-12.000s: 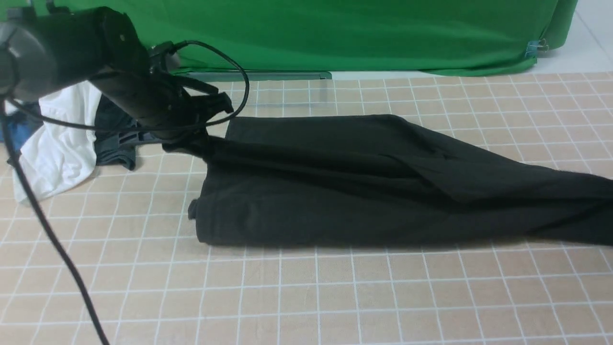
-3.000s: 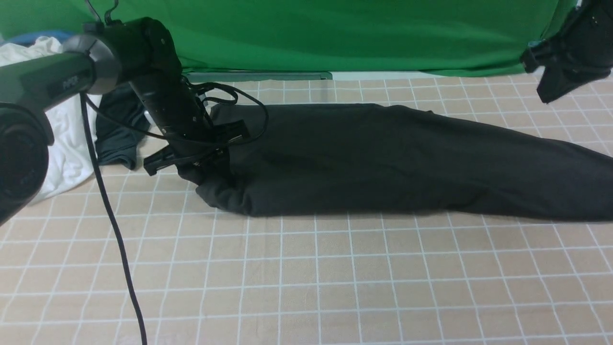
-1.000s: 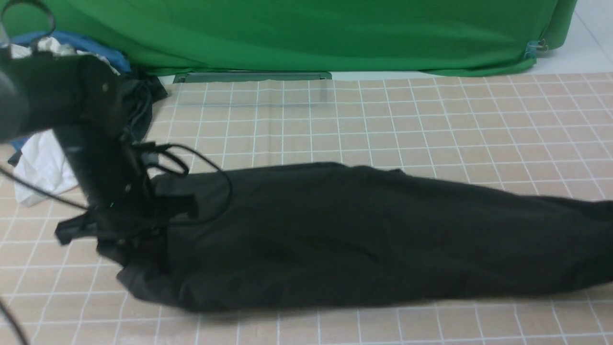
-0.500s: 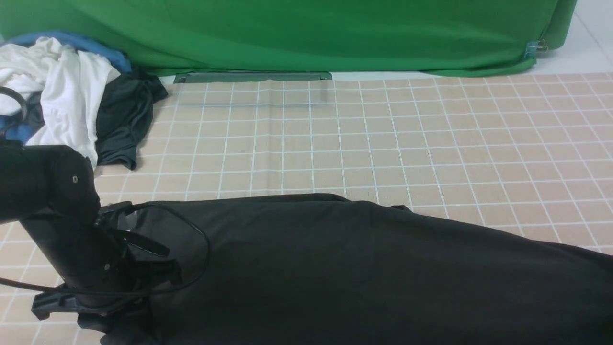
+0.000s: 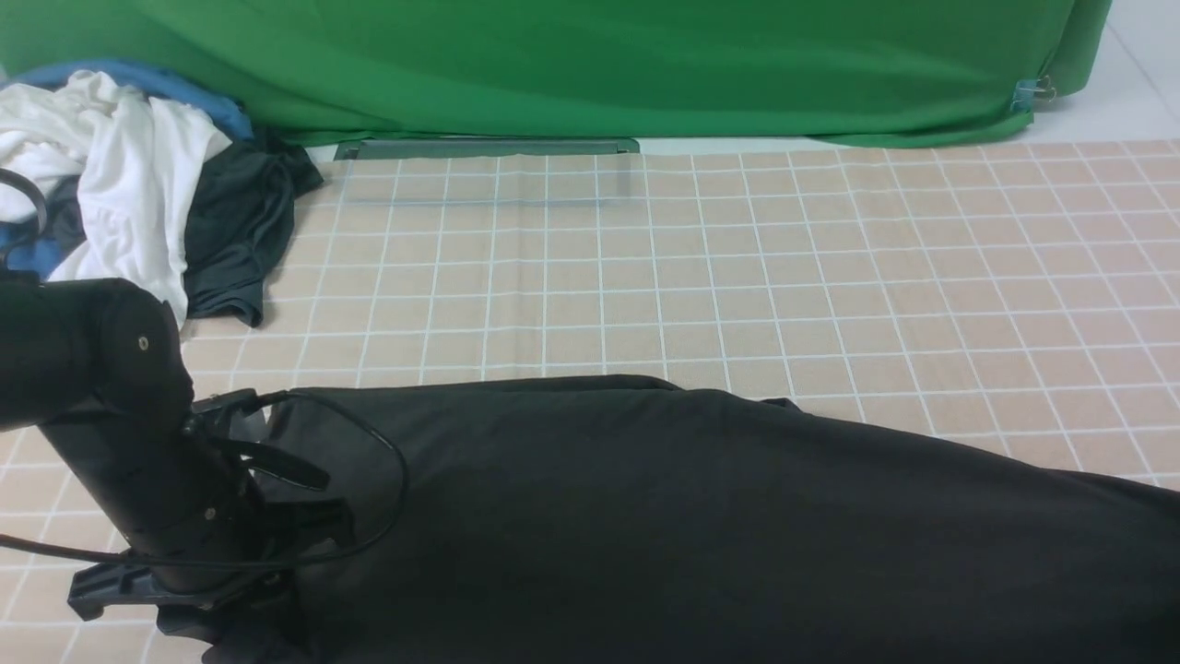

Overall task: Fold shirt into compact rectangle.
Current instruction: 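Fold the right end of the dark garment over onto its left end with the right gripper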

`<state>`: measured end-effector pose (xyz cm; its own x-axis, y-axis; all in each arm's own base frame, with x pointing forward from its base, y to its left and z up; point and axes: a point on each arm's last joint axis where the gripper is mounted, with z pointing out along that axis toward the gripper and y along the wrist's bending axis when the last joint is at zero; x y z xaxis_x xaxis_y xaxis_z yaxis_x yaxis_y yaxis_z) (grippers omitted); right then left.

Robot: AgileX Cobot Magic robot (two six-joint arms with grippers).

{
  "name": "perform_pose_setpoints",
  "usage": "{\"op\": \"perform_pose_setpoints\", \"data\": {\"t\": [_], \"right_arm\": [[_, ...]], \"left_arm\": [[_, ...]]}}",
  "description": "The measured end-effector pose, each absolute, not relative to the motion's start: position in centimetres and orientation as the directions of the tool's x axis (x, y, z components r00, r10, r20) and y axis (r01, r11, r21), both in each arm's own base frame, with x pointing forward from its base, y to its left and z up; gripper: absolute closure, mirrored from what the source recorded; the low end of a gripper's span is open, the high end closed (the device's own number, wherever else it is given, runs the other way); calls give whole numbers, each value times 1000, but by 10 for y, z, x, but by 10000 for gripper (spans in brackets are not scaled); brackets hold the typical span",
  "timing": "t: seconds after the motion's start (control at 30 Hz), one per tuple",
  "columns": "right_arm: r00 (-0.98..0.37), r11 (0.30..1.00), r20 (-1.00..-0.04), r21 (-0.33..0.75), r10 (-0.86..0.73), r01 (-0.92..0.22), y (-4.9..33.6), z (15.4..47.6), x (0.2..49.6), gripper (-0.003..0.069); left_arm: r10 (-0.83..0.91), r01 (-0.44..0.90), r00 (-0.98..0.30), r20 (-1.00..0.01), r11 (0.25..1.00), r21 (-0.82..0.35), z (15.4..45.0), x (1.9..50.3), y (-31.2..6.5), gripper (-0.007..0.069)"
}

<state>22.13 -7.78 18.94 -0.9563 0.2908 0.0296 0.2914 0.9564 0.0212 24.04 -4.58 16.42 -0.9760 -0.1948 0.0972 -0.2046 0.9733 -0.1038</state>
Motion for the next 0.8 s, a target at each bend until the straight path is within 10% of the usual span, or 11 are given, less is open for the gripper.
{"op": "perform_pose_setpoints", "data": {"t": [0.5, 0.8], "right_arm": [[-957, 957, 3, -10, 290, 290, -81, 190, 223, 606], [-968, 968, 1, -7, 250, 250, -71, 197, 226, 606]], "left_arm": [[-133, -143, -986, 101, 985, -101, 223, 263, -48, 192], [-86, -81, -991, -100, 995, -55, 275, 283, -43, 113]]}}
